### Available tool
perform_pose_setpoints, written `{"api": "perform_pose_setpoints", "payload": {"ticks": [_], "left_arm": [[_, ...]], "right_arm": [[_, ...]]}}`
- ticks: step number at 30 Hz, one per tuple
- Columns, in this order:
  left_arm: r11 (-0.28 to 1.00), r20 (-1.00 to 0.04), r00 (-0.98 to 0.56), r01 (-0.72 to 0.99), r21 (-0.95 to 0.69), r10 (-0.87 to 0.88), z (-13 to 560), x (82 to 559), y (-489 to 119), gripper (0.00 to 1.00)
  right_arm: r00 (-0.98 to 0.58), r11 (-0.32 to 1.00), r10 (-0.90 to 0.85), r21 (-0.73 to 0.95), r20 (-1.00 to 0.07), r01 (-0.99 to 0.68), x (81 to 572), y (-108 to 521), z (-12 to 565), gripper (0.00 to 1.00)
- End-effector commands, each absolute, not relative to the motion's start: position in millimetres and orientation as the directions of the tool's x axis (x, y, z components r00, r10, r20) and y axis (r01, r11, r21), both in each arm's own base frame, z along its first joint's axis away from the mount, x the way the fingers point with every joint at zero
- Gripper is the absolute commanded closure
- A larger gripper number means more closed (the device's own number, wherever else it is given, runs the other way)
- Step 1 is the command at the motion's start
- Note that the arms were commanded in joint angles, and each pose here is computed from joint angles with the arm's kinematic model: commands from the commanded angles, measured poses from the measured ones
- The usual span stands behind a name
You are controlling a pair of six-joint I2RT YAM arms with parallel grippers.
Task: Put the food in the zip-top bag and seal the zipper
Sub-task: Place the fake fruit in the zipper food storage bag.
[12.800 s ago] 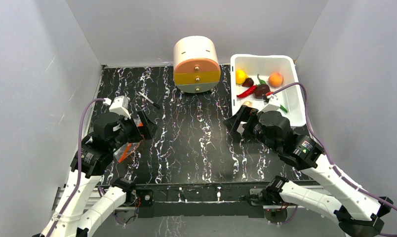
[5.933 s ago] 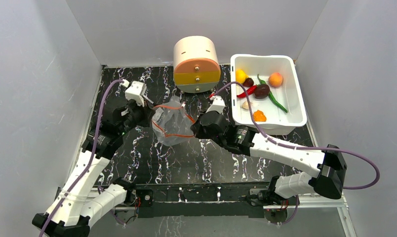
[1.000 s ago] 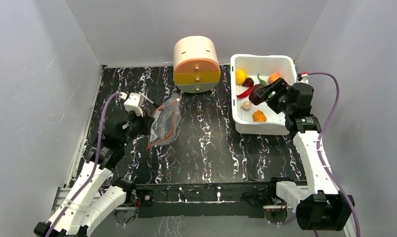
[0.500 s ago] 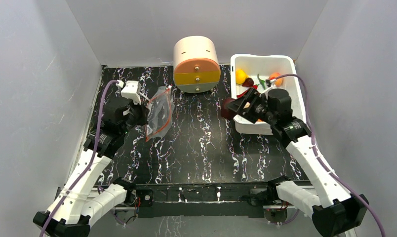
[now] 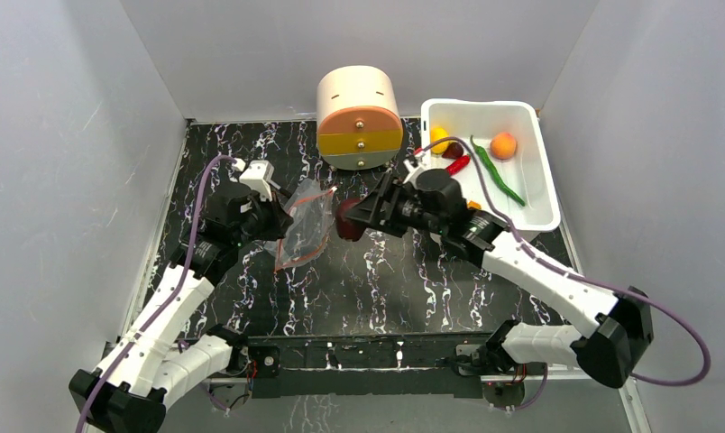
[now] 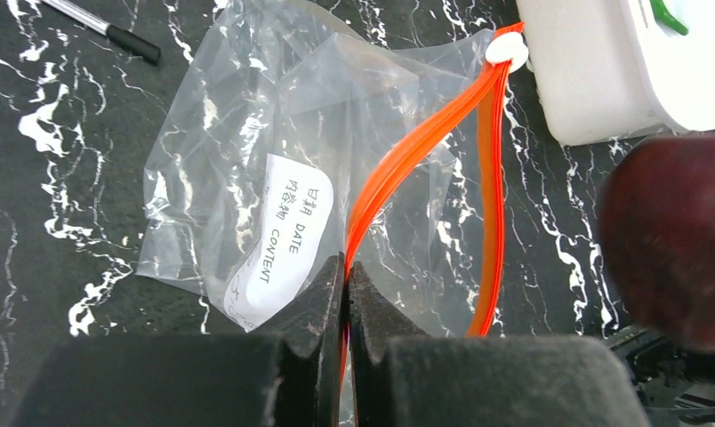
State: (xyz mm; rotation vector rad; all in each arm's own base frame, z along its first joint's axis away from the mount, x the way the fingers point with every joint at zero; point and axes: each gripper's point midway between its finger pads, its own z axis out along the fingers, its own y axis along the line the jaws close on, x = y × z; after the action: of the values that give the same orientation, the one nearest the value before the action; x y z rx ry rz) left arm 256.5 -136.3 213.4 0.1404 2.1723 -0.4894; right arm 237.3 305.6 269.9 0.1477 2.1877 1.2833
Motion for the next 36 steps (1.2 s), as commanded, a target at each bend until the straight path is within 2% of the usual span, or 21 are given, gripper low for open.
{"api": "perform_pose_setpoints", "payload": {"ticks": [1,6,10,17,26,36], "left_arm": [[0.880,-0.780,-0.614,0.295,-0.371,-0.123,218.3,248.2,-147.5,1.00],[0.855,-0.775,-0.614,0.314,-0.413,-0.149,223.0,241.8,-153.3,1.00],[0.847,-0.766,-0.624,0.315,-0.428,-0.155,218.8,238.6,-154.9,1.00],[0.830,-0.757,-0.632,0.325,-0.454,-0.166,223.6,233.6,-158.8,1.00],[0.824,-0.780,-0.600,0.343,-0.451,-0.177,235.5,230.0,-156.5,1.00],[0.800,-0.789,-0.585,0.376,-0.468,-0.186,250.0,227.5,-161.6,1.00]], "right_arm": [[-0.784,0.387,0.418,0.871,-0.459,-0.304,236.8,348.9,328.5,0.50],[-0.817,0.404,0.383,0.874,-0.430,-0.271,233.8,377.4,314.1,0.48],[-0.825,0.382,0.399,0.891,-0.400,-0.246,228.2,391.2,304.0,0.51],[-0.844,0.480,0.386,0.863,-0.372,-0.160,231.2,395.5,258.0,0.49],[-0.815,0.593,0.417,0.800,-0.403,-0.091,243.7,379.8,225.0,0.45],[-0.797,0.679,0.417,0.733,-0.438,-0.047,255.3,373.0,198.7,0.44]]}}
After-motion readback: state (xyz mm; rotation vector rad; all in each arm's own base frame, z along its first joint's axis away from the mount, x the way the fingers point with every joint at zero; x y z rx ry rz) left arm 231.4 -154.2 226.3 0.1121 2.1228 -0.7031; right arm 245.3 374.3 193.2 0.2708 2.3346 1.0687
